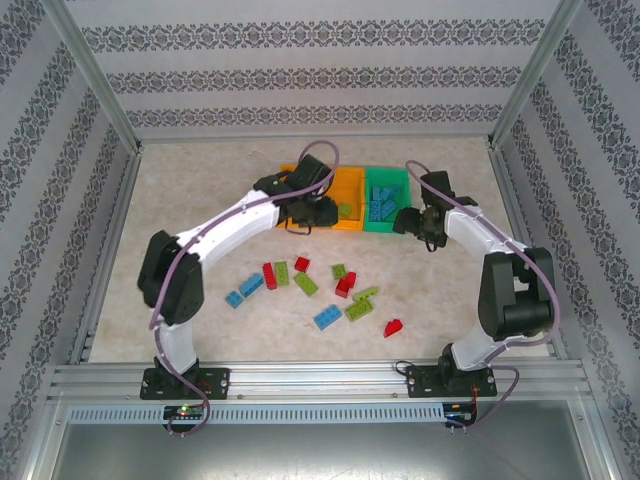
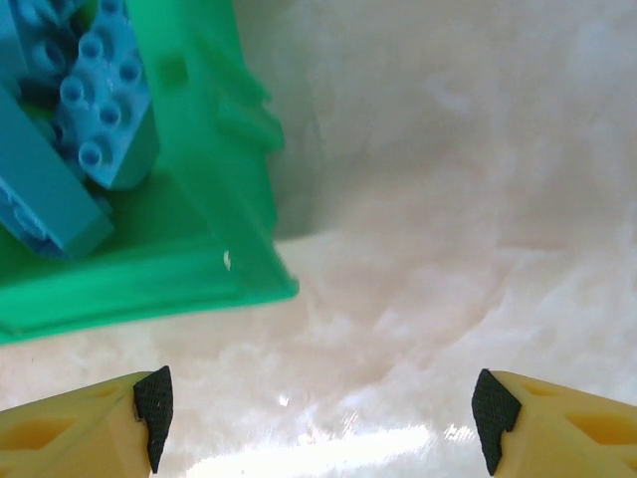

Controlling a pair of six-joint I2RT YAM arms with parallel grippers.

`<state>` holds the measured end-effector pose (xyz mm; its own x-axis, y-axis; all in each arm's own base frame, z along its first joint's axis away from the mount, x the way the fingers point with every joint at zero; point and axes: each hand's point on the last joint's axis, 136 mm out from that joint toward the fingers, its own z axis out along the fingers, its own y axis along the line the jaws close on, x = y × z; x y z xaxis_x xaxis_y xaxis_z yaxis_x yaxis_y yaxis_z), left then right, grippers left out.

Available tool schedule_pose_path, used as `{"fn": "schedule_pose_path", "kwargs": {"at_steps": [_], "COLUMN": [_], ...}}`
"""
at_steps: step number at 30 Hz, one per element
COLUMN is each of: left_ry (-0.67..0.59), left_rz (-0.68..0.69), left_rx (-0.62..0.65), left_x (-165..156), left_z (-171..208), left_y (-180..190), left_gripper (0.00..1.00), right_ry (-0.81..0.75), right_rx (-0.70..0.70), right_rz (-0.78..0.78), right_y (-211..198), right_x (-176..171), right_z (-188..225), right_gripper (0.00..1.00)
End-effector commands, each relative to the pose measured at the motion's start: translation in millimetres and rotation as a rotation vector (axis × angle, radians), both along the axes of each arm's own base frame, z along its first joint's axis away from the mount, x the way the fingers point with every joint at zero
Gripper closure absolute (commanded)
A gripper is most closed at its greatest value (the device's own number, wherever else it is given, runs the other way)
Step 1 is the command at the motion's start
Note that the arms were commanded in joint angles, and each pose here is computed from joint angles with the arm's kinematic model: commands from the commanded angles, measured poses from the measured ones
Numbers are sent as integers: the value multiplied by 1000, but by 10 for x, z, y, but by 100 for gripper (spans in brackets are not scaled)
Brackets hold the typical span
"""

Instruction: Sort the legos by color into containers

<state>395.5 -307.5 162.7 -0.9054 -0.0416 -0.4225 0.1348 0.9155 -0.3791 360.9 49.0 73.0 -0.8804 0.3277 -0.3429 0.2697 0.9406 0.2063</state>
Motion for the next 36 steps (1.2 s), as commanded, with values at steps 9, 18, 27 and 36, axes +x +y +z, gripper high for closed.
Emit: {"fn": "schedule_pose_path", "kwargs": {"at_steps": [9, 18, 27, 36], "left_ry": [14, 27, -52, -79], "left_rz": [-78, -81, -119, -152], "left_rx": [-64, -136, -191, -243], "left_x": [1021, 1064, 1004, 904], "left_z": [-315, -433, -124, -92], "left_y": [-296, -400, -462, -612], "left_gripper": [66, 39, 11, 0], "right_ry": [-12, 117, 354, 460], "right_rx": [75, 65, 105, 292], "right_rz": [185, 170, -83, -343], "right_y": [450, 466, 382, 604], "right_x": [-496, -1043, -1868, -2475], "right_z": [-32, -182, -153, -187], "right_gripper": [18, 19, 21, 24]}}
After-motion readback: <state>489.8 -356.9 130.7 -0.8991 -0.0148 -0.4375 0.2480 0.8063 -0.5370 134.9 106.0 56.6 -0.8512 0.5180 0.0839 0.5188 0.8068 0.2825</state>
